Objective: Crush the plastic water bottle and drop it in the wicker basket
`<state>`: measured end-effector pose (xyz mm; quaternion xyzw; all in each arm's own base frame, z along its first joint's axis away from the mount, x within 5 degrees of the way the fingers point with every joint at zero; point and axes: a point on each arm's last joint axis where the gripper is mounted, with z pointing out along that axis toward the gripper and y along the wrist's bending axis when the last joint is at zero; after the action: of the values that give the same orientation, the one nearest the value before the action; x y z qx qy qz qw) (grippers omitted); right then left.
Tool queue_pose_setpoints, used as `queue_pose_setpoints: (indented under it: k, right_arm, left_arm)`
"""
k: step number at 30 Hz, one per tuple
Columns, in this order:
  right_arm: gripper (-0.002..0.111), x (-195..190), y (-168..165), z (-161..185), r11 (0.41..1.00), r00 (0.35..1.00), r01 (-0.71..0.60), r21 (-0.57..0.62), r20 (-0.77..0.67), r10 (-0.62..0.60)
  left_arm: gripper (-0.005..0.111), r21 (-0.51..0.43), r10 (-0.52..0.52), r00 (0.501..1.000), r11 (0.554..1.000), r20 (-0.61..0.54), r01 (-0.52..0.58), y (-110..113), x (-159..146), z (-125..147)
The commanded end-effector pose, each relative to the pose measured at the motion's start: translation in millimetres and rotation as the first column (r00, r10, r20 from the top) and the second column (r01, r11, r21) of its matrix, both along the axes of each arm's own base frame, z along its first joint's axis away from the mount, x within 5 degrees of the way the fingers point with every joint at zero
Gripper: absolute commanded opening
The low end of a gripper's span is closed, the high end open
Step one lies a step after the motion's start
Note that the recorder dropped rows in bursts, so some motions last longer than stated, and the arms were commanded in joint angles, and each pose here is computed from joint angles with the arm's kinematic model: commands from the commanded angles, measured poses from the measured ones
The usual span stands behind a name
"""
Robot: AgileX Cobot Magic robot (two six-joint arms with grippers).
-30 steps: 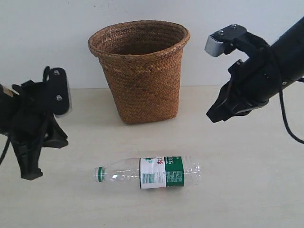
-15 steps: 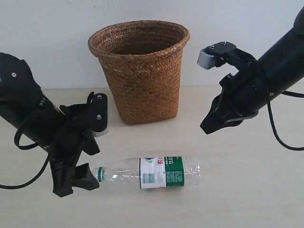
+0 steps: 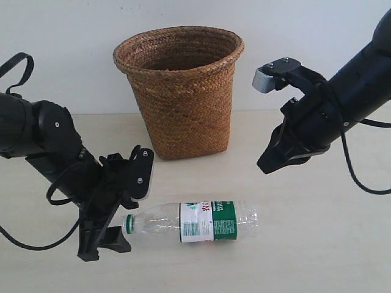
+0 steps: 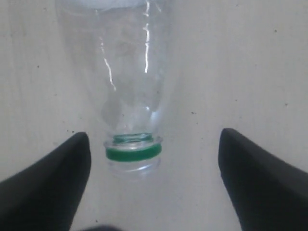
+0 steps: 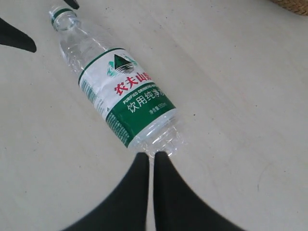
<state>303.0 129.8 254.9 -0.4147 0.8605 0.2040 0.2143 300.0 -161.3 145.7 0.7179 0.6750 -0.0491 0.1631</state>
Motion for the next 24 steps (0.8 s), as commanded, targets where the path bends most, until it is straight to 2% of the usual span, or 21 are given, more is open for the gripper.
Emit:
queue_pose_setpoints:
  k: [1, 8, 16, 18, 24]
  right_arm:
    - [0.0, 1, 1, 3, 1.0, 1.0, -0.002, 0.012, 0.012, 0.002]
    - [0.0, 1, 2, 3, 1.0, 1.0, 0.002, 0.025, 0.009, -0.002]
    - [0.0, 1, 2, 3, 1.0, 1.0, 0.003, 0.025, 0.011, -0.003]
    - [0.0, 1, 2, 2, 1.0, 1.0, 0.003, 0.025, 0.008, -0.003]
    - [0.0, 6, 6, -10, 0.998, 0.999, 0.019, 0.051, -0.047, -0.017]
  left_arm:
    - [0.069, 0.002, -0.015, 0.999, 1.0, 0.029, 0.015, -4, 6, -2]
    - [0.068, 0.007, -0.015, 1.0, 1.0, 0.018, 0.015, -6, 10, -9]
    - [0.059, 0.004, -0.002, 0.999, 1.0, 0.054, 0.002, -6, 14, -12]
    - [0.056, 0.003, -0.001, 0.998, 1.0, 0.057, 0.001, -6, 14, -11]
    - [0.036, 0.015, -0.017, 0.999, 1.0, 0.04, 0.016, -6, 14, -18]
